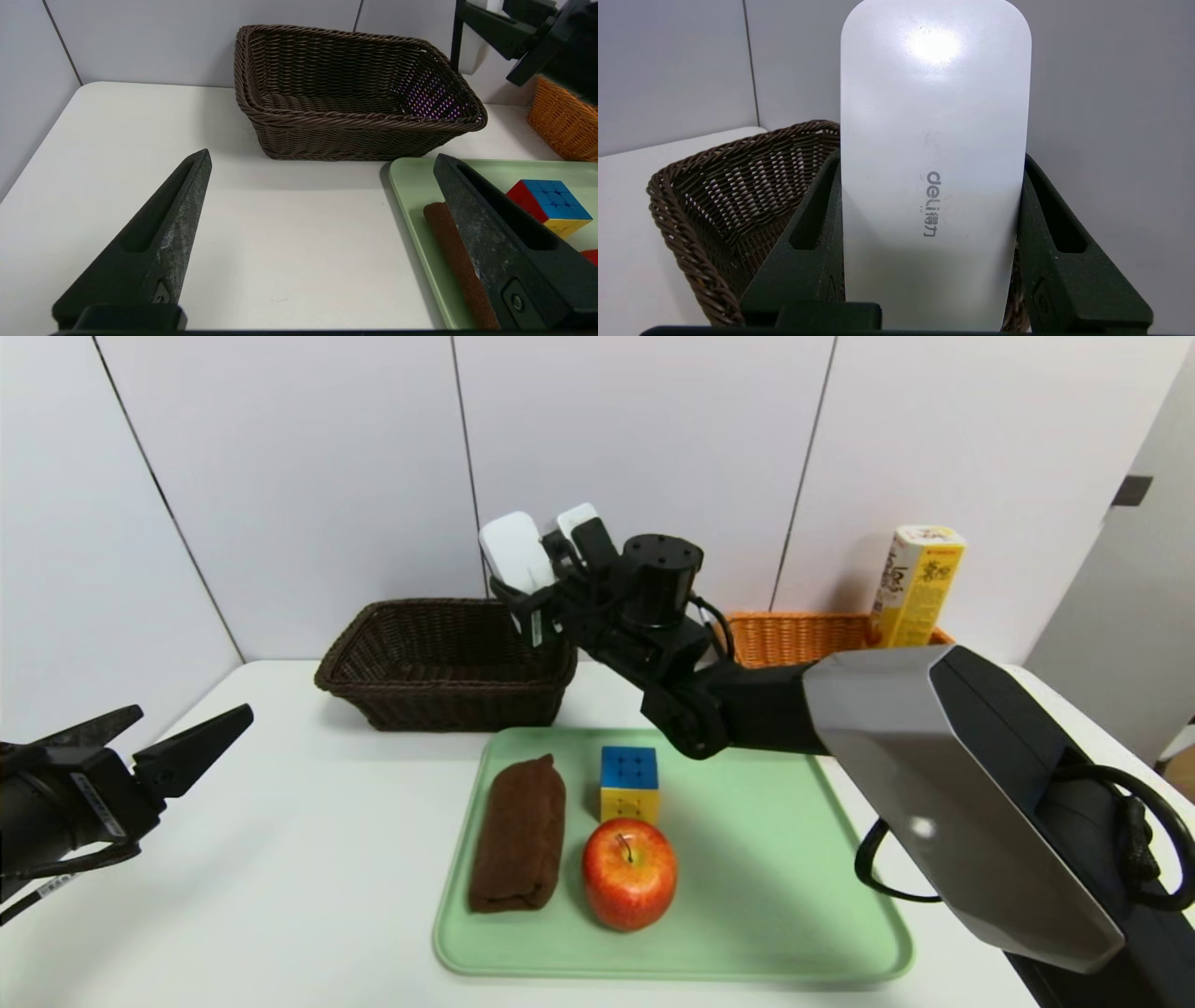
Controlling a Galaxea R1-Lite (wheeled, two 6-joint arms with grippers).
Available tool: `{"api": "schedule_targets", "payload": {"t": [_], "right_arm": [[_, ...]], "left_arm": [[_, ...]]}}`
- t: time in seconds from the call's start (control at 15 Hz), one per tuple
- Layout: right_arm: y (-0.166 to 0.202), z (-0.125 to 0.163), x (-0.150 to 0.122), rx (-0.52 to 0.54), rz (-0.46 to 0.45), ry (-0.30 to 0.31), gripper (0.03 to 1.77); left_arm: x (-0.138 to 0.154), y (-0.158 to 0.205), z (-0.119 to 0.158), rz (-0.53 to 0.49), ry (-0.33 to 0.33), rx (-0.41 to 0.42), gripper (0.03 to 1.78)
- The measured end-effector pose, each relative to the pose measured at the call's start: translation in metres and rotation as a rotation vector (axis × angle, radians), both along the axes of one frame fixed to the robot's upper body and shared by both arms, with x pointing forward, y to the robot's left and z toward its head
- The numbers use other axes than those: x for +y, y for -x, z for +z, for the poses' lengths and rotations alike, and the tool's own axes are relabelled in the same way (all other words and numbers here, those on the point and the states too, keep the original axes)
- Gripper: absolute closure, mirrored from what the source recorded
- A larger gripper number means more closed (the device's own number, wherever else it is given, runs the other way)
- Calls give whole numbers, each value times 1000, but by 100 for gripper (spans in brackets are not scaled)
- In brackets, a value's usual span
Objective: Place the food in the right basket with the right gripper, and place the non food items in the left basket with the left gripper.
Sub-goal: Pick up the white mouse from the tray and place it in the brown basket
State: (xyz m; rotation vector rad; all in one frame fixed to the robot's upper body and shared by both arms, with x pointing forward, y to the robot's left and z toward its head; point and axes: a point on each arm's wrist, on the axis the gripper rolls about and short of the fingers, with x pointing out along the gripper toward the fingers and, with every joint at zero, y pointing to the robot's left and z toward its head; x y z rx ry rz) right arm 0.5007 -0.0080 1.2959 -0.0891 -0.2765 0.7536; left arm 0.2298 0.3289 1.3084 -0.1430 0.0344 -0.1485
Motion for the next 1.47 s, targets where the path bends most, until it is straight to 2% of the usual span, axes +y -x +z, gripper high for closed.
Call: {"api": "schedule_targets", "payload": {"t": [0.33, 0.67, 0.93, 1.2, 1.33, 1.47], "right_arm": [[0, -15, 8, 25, 13, 25, 80], [-2, -23, 9, 61, -11, 55, 80], [-3, -29, 10, 63, -13, 58, 52], [-4, -30, 10, 65, -13, 59, 36], [-3, -22, 7, 54, -18, 49, 30], [-1, 0, -3, 26, -39, 22, 25]], "left_arm": [[0, -1, -1, 0, 0, 4, 12], [0, -3, -1, 0, -1, 9, 12], [0, -3, -1, -1, 0, 9, 12], [0, -3, -1, 0, 1, 8, 12], [0, -3, -1, 0, 1, 8, 12], [0, -3, -1, 0, 1, 8, 12]]}}
